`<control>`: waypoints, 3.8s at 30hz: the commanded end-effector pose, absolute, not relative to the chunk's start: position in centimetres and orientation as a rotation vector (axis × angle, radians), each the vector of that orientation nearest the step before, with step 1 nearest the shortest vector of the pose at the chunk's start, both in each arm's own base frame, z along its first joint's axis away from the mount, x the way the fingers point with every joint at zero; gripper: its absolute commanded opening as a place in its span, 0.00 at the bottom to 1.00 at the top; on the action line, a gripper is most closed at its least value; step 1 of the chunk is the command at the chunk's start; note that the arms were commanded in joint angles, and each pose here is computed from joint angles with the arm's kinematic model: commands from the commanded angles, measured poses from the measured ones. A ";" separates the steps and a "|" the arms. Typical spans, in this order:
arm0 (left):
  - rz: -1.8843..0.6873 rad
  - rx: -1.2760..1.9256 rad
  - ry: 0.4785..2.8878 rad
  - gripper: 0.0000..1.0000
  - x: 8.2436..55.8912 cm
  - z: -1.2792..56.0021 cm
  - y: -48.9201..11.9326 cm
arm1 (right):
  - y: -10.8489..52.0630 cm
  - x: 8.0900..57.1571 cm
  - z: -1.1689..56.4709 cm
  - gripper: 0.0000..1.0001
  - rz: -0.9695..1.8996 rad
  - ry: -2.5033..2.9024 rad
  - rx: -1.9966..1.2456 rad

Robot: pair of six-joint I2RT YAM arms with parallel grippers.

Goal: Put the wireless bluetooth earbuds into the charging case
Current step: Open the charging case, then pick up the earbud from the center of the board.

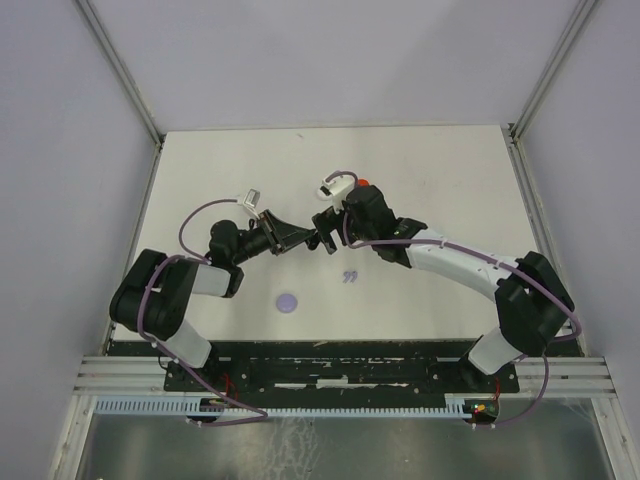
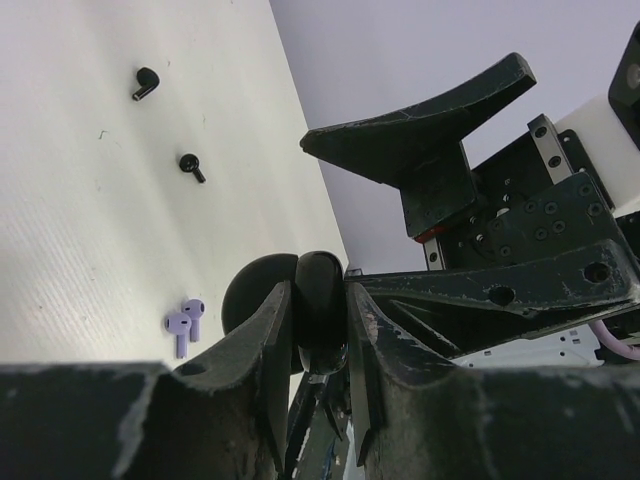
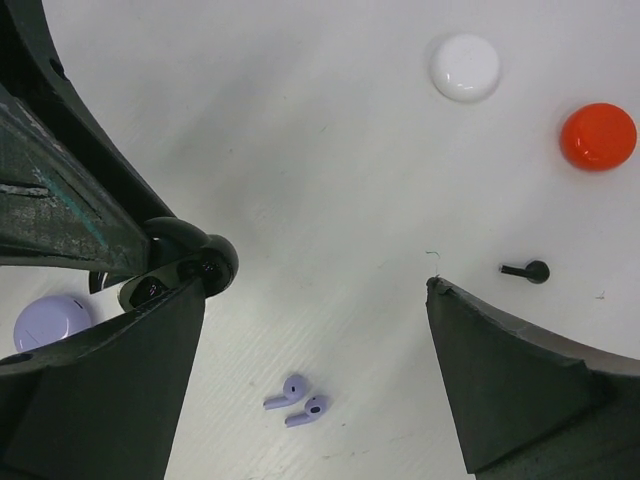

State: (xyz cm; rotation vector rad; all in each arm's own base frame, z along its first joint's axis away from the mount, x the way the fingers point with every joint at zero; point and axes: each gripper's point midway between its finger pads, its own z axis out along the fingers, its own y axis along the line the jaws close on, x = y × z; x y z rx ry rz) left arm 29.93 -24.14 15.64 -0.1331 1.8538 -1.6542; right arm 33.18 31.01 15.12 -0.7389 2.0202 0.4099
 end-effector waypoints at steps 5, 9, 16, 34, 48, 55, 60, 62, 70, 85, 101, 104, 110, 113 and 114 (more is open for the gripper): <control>-1.624 -0.275 1.810 0.03 31.9 16.9 -22.5 | 27.6 34.6 15.6 0.99 0.268 2.023 -0.560; -1.653 -0.358 1.785 0.03 33.1 16.7 -21.5 | 25.3 34.8 16.1 0.99 0.254 2.025 -0.471; -1.783 -0.394 1.707 0.03 33.1 16.9 -21.6 | 20.5 37.0 12.6 0.96 -0.047 2.250 -0.403; -1.834 -0.402 1.712 0.03 31.2 16.2 -21.5 | 19.2 39.1 6.7 0.62 -0.036 2.525 -0.516; -1.832 -0.404 1.713 0.03 31.1 16.2 -21.5 | 19.2 39.3 4.3 0.54 0.021 2.592 -0.532; -1.831 -0.405 1.716 0.03 31.1 16.0 -21.5 | 19.3 39.3 3.4 0.51 0.026 2.611 -0.537; -1.830 -0.404 1.718 0.03 31.1 16.0 -21.5 | 19.2 39.3 3.2 0.49 0.023 2.617 -0.535; -1.830 -0.404 1.718 0.03 31.1 16.0 -21.5 | 19.1 39.2 3.0 0.47 0.021 2.622 -0.534; -1.829 -0.406 1.718 0.03 31.2 16.0 -21.5 | 18.8 39.1 2.6 0.42 0.036 2.638 -0.526; -1.828 -0.406 1.719 0.03 31.2 15.9 -21.5 | 18.7 38.6 2.0 0.34 0.061 2.668 -0.529; -1.829 -0.447 1.727 0.03 31.5 15.8 -21.5 | 20.1 40.5 7.4 0.10 0.178 2.417 -0.458; -1.844 -0.481 1.727 0.03 31.7 15.9 -21.7 | 21.5 40.6 12.0 0.07 0.312 2.206 -0.443; -1.901 -0.517 1.718 0.03 32.3 16.5 -23.0 | 23.0 37.8 20.6 0.06 0.500 1.787 -0.428; -1.935 -0.532 1.707 0.03 32.7 17.1 -23.7 | 23.9 36.2 23.8 0.04 0.548 1.606 -0.459; -1.949 -0.536 1.704 0.03 32.7 17.3 -24.0 | 24.2 35.6 24.6 0.04 0.559 1.545 -0.476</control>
